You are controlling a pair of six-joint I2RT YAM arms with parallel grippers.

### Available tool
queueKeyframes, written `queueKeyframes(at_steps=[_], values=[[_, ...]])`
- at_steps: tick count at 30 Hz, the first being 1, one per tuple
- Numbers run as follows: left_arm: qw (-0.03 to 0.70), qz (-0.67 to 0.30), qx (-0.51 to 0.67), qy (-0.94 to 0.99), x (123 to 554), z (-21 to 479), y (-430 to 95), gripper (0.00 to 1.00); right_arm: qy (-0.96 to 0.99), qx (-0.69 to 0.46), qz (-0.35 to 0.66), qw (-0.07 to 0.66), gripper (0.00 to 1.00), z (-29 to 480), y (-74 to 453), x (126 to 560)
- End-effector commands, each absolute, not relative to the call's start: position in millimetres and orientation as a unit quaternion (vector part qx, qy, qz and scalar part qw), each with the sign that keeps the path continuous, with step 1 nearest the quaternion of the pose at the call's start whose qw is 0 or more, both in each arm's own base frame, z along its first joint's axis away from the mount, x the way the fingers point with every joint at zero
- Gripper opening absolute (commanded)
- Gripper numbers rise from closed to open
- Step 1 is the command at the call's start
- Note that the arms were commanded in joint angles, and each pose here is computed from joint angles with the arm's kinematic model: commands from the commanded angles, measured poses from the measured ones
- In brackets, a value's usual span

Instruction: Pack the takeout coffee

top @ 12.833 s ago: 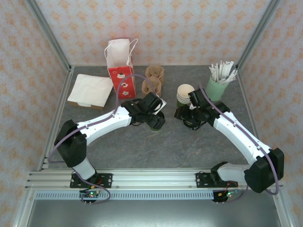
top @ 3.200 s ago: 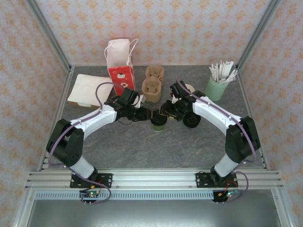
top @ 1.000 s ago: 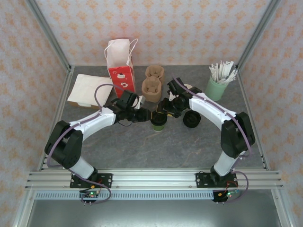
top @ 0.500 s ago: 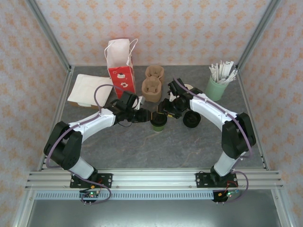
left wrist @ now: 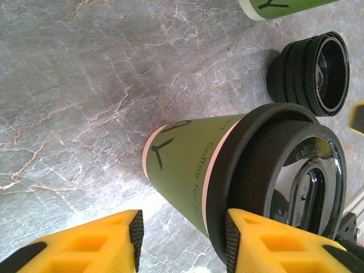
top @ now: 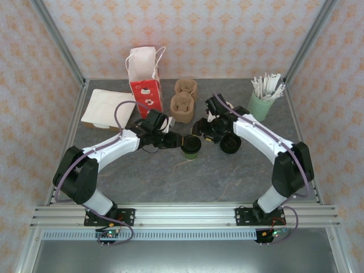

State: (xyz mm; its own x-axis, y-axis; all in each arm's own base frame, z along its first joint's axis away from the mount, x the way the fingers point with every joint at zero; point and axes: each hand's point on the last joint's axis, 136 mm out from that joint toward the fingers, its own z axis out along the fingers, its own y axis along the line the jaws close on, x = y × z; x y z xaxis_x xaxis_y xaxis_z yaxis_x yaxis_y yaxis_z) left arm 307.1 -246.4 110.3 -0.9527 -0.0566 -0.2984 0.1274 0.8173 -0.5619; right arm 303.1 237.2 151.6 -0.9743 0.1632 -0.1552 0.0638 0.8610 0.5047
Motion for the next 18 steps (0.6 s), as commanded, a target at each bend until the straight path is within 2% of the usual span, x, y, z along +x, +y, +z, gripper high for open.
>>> queueKeyframes(at_steps=[1, 9, 18], values=[[0.086, -0.231, 0.009, 0.969, 278.0, 73.7, -224.9, 0.43, 0.959, 0.075, 0.255, 0.096, 0.57, 158.5, 222.6, 286.2], [0.095, -0.248, 0.009, 0.964, 283.3, 84.0, -233.4, 0.46, 0.954, 0.093, 0.279, 0.055, 0.54, 136.7, 217.5, 251.7], [0.098, -0.251, 0.011, 0.963, 285.1, 88.8, -235.7, 0.46, 0.943, 0.096, 0.307, 0.078, 0.56, 146.0, 228.6, 266.4]])
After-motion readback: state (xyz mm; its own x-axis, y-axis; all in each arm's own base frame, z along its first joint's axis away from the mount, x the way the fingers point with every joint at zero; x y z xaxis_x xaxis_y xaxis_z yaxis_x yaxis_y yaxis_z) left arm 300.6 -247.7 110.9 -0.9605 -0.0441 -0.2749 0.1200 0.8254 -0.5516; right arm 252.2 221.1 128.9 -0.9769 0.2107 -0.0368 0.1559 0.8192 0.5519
